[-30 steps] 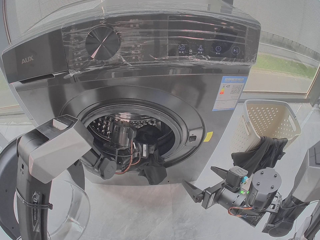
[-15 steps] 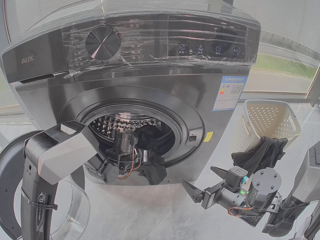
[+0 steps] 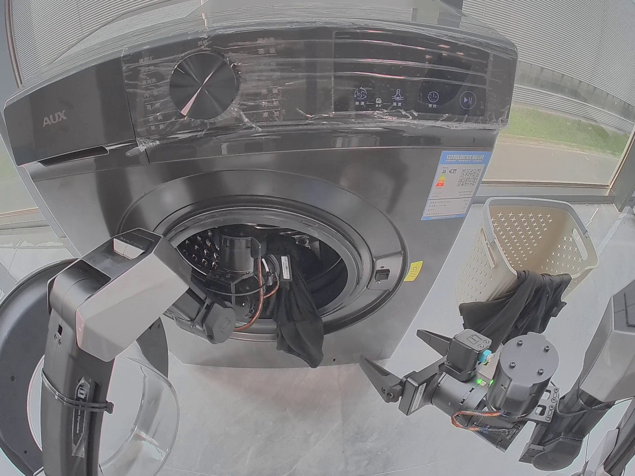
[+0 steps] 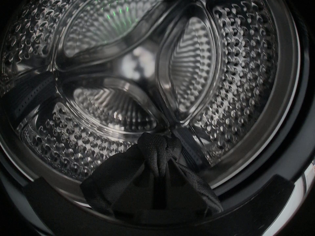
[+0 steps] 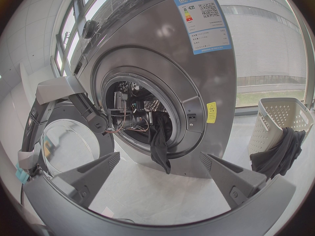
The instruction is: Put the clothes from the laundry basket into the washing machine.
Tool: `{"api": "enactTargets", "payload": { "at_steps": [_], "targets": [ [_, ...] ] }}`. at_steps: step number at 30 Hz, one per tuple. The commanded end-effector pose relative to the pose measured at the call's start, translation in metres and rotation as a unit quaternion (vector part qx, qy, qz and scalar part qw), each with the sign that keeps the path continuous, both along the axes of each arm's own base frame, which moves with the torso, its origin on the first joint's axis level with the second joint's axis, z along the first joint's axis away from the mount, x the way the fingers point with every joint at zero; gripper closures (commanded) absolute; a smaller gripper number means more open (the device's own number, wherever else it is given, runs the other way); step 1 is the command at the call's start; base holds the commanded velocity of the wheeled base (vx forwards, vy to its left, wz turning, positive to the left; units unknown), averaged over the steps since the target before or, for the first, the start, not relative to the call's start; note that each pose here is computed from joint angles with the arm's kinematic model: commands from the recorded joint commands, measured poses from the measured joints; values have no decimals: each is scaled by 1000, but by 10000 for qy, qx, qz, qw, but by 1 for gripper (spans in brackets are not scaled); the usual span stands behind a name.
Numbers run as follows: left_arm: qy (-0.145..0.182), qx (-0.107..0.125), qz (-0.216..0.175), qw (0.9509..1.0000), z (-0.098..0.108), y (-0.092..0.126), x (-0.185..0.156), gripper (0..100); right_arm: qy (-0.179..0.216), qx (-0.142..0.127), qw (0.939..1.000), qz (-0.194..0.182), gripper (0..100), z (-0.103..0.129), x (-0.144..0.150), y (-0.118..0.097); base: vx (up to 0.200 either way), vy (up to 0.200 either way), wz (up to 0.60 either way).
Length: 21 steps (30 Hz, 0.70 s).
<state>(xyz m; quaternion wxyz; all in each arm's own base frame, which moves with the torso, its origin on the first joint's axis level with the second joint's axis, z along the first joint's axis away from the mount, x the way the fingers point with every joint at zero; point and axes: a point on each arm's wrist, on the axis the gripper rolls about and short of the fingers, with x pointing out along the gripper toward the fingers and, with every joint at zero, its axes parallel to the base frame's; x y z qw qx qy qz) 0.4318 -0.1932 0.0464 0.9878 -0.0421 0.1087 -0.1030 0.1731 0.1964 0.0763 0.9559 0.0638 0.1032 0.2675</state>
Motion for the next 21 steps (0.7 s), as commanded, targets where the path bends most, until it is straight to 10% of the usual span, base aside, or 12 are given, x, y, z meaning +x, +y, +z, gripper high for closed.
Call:
{"api": "enactTargets", "payload": {
  "at_steps": [1,7,8,21],
  "targets": [
    [-193,-84,98,9997,6,2,9,100,-12,12,10000,6,0,1,0,0,0,0,0],
    [-181,-32,82,9998,2,3,7,100,-6,7,10000,13,0,0,0,0,0,0,0],
    [-180,-33,75,9998,2,3,7,0,-6,7,10000,13,0,0,0,0,0,0,0],
    [629,230,-818,9944,-19,-13,-49,0,5,-4,10000,29,0,0,-1,1,0,0,0]
  ]
}}
